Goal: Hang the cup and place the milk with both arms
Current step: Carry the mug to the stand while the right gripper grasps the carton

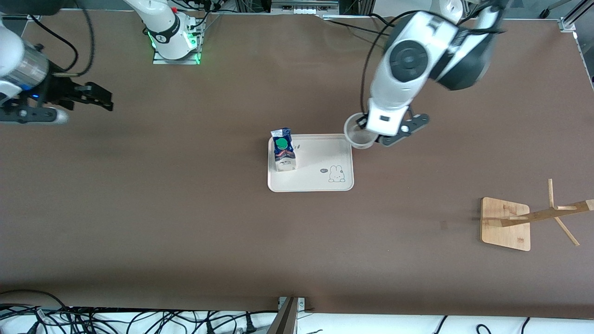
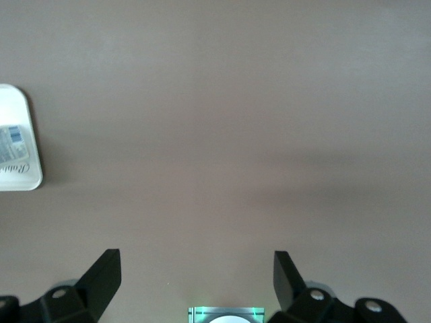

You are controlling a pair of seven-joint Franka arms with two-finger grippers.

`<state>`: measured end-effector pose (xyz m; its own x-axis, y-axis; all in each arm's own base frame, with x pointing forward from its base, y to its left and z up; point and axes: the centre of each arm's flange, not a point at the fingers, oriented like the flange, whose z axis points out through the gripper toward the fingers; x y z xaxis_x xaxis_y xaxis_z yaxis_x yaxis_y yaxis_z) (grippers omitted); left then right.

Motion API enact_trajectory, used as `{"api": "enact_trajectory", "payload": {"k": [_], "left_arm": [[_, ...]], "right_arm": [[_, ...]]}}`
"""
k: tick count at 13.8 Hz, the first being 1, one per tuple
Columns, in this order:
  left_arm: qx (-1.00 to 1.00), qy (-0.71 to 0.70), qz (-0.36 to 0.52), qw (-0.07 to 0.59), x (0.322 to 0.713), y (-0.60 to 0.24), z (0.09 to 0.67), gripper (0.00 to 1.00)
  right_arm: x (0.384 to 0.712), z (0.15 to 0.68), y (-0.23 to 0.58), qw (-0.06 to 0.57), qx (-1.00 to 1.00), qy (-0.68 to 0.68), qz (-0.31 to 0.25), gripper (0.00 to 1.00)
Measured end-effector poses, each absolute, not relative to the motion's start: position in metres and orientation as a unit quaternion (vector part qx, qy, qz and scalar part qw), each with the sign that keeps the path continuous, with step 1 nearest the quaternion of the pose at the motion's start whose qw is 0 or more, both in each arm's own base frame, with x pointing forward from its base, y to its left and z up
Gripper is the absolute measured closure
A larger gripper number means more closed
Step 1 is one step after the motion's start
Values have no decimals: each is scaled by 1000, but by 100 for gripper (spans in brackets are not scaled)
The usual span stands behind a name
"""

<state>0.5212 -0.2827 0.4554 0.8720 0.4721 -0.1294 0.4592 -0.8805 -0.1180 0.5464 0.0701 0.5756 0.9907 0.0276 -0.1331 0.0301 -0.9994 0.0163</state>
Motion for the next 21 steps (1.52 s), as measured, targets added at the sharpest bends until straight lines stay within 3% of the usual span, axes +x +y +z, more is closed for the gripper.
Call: {"api": "enact_trajectory", "payload": {"k": [5,13,21], "left_arm": [[-991,-120,61,12,547,-189,499,93],[-998,55,24,37,557,-111,533,93],[-978,199,-37,40,576,-1,557,93]], "right_arm": [[549,528,186,-17,992,94,-84,0],[545,463,406,-44,997,24,-54,0],[521,376,487,-19,998,52,-36,0]]}}
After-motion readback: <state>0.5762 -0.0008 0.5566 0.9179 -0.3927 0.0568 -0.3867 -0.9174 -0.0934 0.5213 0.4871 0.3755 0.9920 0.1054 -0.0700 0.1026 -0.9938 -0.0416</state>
